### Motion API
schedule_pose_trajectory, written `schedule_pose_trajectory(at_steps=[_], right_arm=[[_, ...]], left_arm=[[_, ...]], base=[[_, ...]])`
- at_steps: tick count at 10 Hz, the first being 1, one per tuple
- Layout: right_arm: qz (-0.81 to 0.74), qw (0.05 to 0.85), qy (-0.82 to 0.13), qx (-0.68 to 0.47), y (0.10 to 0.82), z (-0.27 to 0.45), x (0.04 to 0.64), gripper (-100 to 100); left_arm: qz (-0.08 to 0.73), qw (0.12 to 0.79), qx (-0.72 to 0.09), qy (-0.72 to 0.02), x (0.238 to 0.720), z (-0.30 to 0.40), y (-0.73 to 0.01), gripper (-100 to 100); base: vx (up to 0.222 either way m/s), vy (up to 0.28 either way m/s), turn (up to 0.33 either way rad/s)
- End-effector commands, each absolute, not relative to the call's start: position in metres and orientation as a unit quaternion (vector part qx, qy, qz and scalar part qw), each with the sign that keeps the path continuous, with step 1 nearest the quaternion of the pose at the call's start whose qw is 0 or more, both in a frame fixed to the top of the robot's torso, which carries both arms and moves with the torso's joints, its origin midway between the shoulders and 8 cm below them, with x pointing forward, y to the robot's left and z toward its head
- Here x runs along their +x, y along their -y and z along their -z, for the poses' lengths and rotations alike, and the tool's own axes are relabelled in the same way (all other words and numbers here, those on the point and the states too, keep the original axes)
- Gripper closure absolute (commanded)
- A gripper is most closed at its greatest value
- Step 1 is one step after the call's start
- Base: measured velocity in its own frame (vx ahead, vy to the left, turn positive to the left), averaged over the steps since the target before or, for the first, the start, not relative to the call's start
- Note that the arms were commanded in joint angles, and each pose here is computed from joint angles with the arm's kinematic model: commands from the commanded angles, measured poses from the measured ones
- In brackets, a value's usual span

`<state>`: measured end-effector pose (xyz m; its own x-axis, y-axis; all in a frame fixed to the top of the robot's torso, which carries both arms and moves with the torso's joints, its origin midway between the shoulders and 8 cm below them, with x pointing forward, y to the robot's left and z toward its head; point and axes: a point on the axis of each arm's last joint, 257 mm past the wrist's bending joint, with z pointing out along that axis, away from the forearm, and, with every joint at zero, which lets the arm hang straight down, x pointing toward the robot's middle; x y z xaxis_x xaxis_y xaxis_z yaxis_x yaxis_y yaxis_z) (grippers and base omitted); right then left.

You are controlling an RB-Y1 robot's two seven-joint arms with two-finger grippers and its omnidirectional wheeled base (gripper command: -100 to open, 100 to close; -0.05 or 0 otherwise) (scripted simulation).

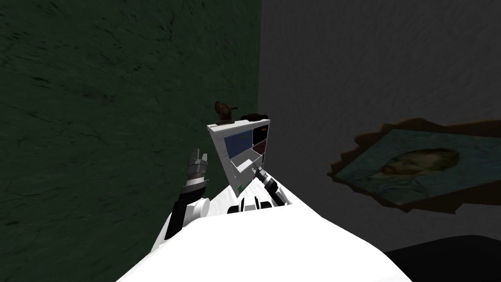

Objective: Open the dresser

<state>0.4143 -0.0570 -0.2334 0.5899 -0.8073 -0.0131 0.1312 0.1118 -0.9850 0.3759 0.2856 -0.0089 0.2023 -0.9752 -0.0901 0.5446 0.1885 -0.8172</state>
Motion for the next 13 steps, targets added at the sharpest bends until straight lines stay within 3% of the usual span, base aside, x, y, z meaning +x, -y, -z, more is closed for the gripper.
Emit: schedule_pose_trajectory(at_steps=[1, 5, 7, 8, 13], right_arm=[[0.324, 0.694, -0.281, -0.579, 0.034, 0.223, 0.41, -100], [0.287, 0.709, -0.251, -0.593, -0.01, 0.202, 0.392, -100], [0.289, 0.702, -0.258, -0.597, -0.005, 0.212, 0.392, -100], [0.288, 0.702, -0.258, -0.598, -0.006, 0.213, 0.391, 0], [0.288, 0.702, -0.259, -0.599, -0.005, 0.214, 0.391, 0]], left_arm=[[0.543, 0.7, -0.333, -0.323, 0.376, 0.009, -0.286, 0], [0.543, 0.7, -0.333, -0.323, 0.376, 0.009, -0.286, 0], [0.537, 0.701, -0.338, -0.326, 0.375, 0.014, -0.289, 0], [0.536, 0.701, -0.339, -0.327, 0.375, 0.015, -0.29, 0], [0.535, 0.701, -0.339, -0.327, 0.375, 0.016, -0.291, 0]], base=[[0.036, -0.004, -0.064], [0.034, 0.001, -0.268], [0.009, 0.002, -0.032], [-0.003, 0.005, 0.011], [0.0, 0.0, 0.0]])
